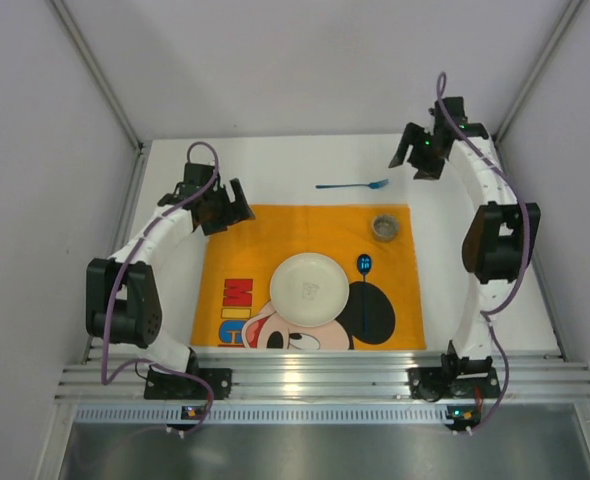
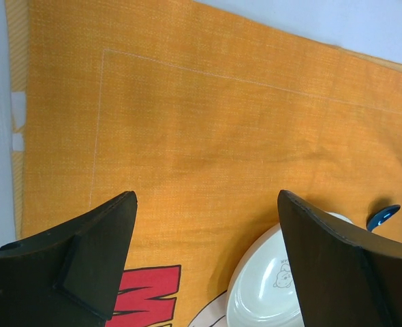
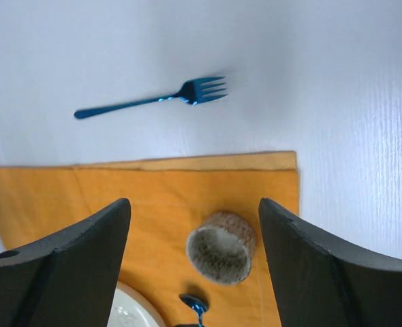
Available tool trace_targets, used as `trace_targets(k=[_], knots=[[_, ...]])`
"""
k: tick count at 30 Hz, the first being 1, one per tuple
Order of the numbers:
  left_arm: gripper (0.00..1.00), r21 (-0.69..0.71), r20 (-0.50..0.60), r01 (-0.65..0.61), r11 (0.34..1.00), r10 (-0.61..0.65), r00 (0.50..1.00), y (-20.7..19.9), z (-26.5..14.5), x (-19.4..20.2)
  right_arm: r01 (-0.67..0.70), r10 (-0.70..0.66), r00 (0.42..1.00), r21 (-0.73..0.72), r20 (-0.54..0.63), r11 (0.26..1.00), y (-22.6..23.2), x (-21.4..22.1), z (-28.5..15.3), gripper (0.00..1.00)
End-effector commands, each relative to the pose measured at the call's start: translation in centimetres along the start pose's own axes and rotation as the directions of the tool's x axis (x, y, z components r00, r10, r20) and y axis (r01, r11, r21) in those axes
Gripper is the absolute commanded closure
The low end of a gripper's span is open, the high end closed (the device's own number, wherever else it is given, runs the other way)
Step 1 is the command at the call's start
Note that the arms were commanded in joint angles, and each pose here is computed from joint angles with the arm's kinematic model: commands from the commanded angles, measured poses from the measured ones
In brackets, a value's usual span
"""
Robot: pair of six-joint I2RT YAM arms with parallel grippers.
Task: Set the dinner table for one person
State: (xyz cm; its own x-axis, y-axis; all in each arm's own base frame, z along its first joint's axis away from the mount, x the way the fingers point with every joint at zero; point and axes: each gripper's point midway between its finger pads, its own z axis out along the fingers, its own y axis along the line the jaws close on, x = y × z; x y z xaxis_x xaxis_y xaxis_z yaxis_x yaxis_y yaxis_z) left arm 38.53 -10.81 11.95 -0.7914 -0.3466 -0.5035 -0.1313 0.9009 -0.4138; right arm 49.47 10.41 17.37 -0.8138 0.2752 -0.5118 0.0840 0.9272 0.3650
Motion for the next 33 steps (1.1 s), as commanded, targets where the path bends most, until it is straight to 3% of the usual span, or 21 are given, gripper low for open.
trace_targets(k=[1, 6, 10, 17, 18, 33], knots=[[0.11, -0.005, 0.050, -0.022, 1.000, 0.022, 0.999, -0.3, -0.4, -1.9, -0.210, 0.203, 0.978, -0.174, -0.054, 0.962, 0.2, -0.8, 3.2, 0.24], [0.11, -0.022, 0.036, -0.016, 1.000, 0.016, 0.999, -0.1, 0.0, -1.9, -0.285, 0.289, 0.957, -0.314, -0.033, 0.906, 0.8, -3.7, 5.4, 0.29], [0.11, -0.043, 0.030, -0.018, 0.999, 0.019, 0.999, 0.3, 0.4, -2.2, -0.364, 0.362, 0.929, -0.348, -0.075, 0.864, 1.0, -3.6, 8.3, 0.31], [0.11, -0.061, 0.029, -0.018, 0.998, 0.020, 0.999, 0.2, 1.1, -3.3, -0.406, 0.398, 0.913, -0.310, -0.091, 0.860, -0.3, -2.5, 10.9, 0.35], [0.11, -0.063, 0.023, -0.018, 0.998, 0.019, 1.000, 0.3, 1.2, -3.3, -0.425, 0.424, 0.903, -0.292, -0.071, 0.857, -2.2, -3.2, 10.8, 0.36], [0.11, -0.060, 0.000, -0.011, 0.998, 0.011, 1.000, -0.1, 3.4, -4.5, -0.425, 0.418, 0.905, -0.202, -0.076, 0.882, -5.0, -1.7, 12.7, 0.40]])
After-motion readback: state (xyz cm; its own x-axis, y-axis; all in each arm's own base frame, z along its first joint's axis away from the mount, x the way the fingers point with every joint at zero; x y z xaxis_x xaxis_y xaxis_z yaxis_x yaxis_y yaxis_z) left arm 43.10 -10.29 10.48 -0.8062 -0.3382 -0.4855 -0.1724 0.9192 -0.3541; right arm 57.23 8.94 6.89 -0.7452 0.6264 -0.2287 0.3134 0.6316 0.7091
